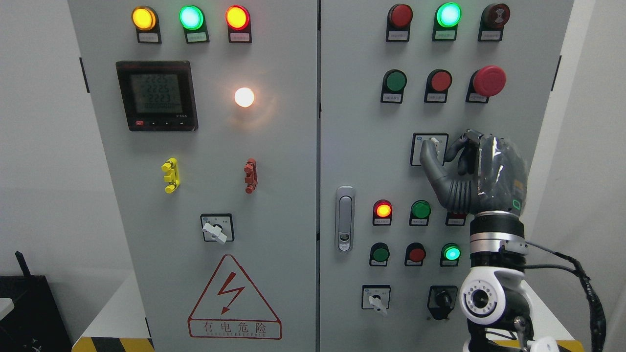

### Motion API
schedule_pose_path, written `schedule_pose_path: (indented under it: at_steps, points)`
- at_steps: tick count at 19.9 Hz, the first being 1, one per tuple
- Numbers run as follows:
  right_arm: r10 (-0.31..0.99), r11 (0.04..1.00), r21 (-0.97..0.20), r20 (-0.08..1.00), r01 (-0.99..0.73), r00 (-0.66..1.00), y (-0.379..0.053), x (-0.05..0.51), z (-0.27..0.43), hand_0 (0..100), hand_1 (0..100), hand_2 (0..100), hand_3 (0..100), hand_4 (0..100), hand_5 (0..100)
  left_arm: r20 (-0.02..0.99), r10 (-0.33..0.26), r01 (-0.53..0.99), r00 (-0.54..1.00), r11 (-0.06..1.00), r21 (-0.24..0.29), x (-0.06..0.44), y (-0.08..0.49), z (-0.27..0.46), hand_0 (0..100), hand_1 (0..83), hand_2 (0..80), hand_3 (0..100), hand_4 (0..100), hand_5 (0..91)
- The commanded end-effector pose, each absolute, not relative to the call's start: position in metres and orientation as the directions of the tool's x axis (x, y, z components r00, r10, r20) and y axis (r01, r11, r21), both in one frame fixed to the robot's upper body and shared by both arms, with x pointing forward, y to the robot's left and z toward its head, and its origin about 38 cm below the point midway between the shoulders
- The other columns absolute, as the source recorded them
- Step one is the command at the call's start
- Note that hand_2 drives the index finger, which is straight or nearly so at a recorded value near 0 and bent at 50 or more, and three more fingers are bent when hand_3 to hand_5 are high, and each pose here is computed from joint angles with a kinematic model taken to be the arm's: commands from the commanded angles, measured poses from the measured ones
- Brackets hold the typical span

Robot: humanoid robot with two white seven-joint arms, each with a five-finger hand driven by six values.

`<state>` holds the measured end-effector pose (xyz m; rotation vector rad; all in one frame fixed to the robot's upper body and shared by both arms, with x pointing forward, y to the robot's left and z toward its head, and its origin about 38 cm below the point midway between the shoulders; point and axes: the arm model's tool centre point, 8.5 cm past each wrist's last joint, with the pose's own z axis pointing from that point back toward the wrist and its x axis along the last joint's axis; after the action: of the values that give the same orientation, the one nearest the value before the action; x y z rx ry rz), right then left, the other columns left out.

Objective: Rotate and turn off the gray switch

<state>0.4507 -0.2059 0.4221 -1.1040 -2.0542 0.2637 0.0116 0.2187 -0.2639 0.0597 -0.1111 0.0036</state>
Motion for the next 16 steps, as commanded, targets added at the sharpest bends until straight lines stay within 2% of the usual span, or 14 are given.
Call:
schedule_pose_path:
  at_steps: [1, 16]
  points:
    - [0.781, 0.607, -0.509, 0.522, 0.61, -0.342, -0.198, 0.449, 0.423, 34, 31, 72, 100, 100, 100, 0.145, 0.027, -0.035, 0.989, 0.998, 0.054, 0.026, 0.218, -0.264, 12, 38.9, 0.0, 0, 0, 0.0]
    - [0.795, 0.587, -0.461, 0.485, 0.666, -0.364, -0.211, 0.428, 0.426, 30, 30, 72, 100, 100, 100, 0.145, 0.027, -0.035, 0.989, 0.998, 0.054, 0.026, 0.218, -0.264, 12, 38.9, 0.0, 0, 0, 0.0]
